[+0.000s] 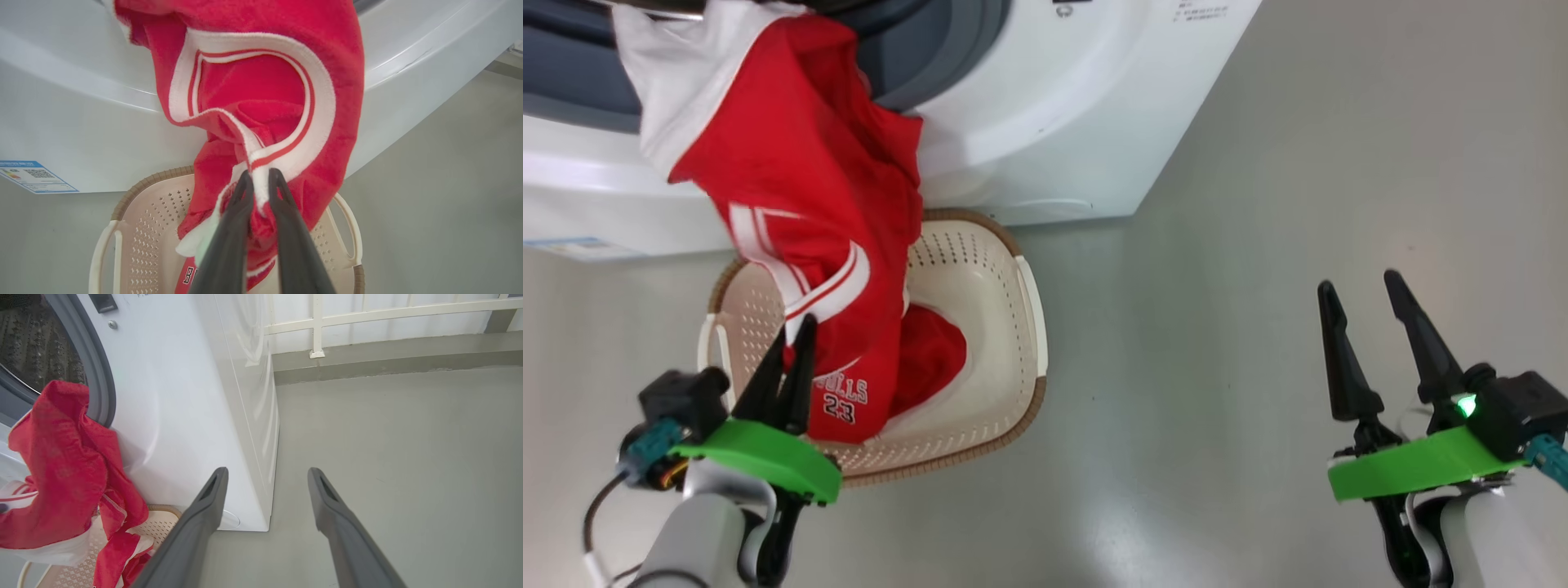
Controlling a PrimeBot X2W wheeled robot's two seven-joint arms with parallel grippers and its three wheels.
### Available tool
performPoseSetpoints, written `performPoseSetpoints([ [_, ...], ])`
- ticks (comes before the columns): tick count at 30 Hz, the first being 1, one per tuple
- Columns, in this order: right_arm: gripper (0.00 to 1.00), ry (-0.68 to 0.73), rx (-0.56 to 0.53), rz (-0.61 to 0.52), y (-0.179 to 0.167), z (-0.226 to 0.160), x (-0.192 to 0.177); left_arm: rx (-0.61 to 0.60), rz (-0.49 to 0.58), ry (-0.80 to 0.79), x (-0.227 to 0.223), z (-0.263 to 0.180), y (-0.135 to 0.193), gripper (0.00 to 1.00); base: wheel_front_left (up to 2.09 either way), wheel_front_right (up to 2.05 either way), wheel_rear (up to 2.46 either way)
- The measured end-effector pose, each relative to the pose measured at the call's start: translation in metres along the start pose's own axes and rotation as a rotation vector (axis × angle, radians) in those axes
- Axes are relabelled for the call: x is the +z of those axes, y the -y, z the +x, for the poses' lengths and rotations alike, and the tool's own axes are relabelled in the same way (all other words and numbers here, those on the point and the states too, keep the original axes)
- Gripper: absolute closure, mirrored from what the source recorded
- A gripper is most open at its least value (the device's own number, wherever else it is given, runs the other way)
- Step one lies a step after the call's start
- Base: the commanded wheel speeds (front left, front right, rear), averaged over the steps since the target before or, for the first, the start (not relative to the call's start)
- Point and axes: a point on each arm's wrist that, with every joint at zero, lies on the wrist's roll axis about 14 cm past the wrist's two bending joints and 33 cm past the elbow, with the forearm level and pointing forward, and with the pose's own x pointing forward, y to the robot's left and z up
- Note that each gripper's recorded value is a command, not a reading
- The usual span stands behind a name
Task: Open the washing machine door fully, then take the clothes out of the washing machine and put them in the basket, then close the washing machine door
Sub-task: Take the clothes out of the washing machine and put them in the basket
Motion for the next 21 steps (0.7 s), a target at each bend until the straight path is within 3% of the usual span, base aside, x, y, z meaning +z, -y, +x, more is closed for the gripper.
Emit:
performPoseSetpoints([
  [21,0.00,-0.075,-0.010,-0.004,0.010,0.032,-0.042,-0.045,0.049,-0.348,-0.112,0.040,-0.006,1.00,0.00,0.00,0.00],
])
